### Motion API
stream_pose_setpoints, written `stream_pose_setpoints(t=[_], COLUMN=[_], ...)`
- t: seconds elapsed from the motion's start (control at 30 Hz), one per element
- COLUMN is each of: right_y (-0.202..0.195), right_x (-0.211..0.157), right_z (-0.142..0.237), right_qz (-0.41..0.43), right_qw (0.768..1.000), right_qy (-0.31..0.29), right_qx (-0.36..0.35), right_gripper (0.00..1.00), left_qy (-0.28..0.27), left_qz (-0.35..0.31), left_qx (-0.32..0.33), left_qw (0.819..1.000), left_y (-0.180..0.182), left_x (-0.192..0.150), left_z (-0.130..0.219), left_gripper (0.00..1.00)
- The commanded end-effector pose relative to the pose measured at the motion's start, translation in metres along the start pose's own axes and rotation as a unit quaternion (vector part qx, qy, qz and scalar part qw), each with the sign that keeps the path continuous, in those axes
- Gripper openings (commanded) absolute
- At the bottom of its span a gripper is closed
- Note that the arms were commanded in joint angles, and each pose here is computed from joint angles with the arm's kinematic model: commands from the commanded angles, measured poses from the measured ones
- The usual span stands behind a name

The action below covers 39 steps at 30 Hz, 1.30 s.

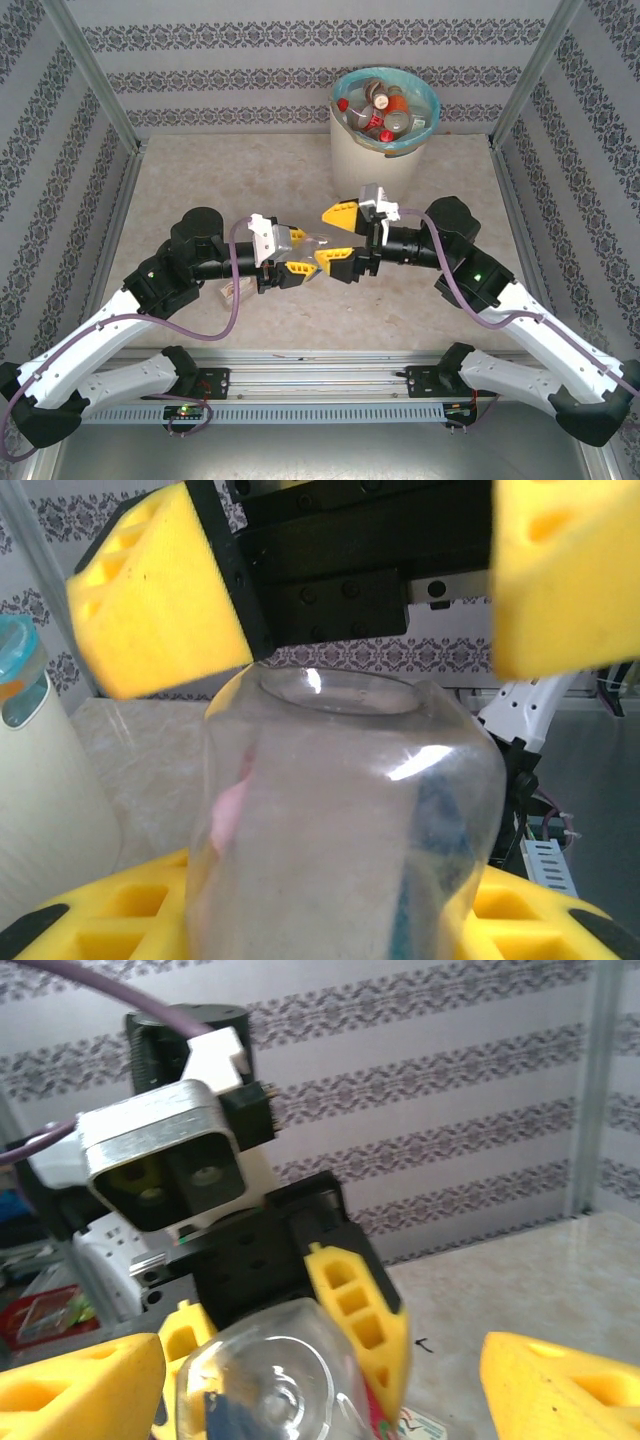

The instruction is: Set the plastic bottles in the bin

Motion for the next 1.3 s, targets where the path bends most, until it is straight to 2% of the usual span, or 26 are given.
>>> stream_pose_setpoints(t=[0.0, 0.13, 0.33, 0.43, 0.6, 0.67, 0.7, 0.8, 0.9, 0.97, 1.1, 1.2, 1.27], right_y=[0.021, 0.022, 0.022, 0.021, 0.019, 0.018, 0.017, 0.013, 0.011, 0.009, -0.007, -0.037, -0.067], right_x=[0.01, 0.003, -0.002, -0.005, -0.003, 0.0, 0.003, 0.011, 0.018, 0.023, 0.043, 0.072, 0.096], right_z=[-0.004, -0.013, -0.016, -0.016, -0.013, -0.011, -0.009, -0.003, 0.004, 0.008, 0.022, 0.038, 0.051], right_qz=[0.04, 0.044, 0.057, 0.064, 0.073, 0.078, 0.081, 0.09, 0.102, 0.112, 0.139, 0.175, 0.184], right_qw=[0.997, 0.997, 0.996, 0.996, 0.996, 0.996, 0.996, 0.996, 0.994, 0.992, 0.98, 0.949, 0.92], right_qy=[-0.002, 0.017, 0.025, 0.028, 0.027, 0.02, 0.015, 0.0, -0.012, -0.019, -0.025, -0.024, -0.014], right_qx=[0.061, 0.064, 0.057, 0.052, 0.038, 0.028, 0.02, -0.013, -0.037, -0.056, -0.143, -0.26, -0.344], right_gripper=[0.82, 0.82, 0.7, 0.69, 0.51, 0.42, 0.39, 0.32, 0.3, 0.3, 0.31, 0.32, 0.29], left_qy=[-0.04, -0.049, -0.065, -0.074, -0.083, -0.086, -0.089, -0.097, -0.098, -0.096, -0.096, -0.095, -0.09], left_qz=[-0.012, -0.008, -0.002, -0.004, -0.005, -0.006, -0.006, -0.007, -0.005, -0.007, -0.018, -0.023, -0.028], left_qx=[-0.018, -0.041, -0.06, -0.061, -0.063, -0.056, -0.048, -0.015, 0.015, 0.033, 0.088, 0.137, 0.16], left_qw=[0.999, 0.998, 0.996, 0.995, 0.995, 0.995, 0.995, 0.995, 0.995, 0.995, 0.991, 0.986, 0.983], left_y=[-0.008, -0.015, -0.02, -0.02, -0.02, -0.018, -0.016, -0.008, -0.001, 0.003, 0.014, 0.024, 0.029], left_x=[0.019, 0.022, 0.028, 0.032, 0.035, 0.035, 0.035, 0.032, 0.029, 0.025, 0.02, 0.016, 0.014], left_z=[0.004, 0.005, 0.006, 0.007, 0.006, 0.006, 0.006, 0.006, 0.007, 0.008, 0.014, 0.021, 0.025], left_gripper=[0.39, 0.39, 0.4, 0.4, 0.44, 0.5, 0.56, 0.68, 0.83, 0.88, 0.95, 0.97, 0.99])
Point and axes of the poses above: each hand's point on the last joint's axis, 136 mm out from that joint toward the fingers, its own z axis back along the fingers, its own y axis along the line the jaws close on, x = y × z, the point moved 3 cm from there along z, back along the fingers, and after that the axes turned 1 degree about -z, right-handed, at the moved point
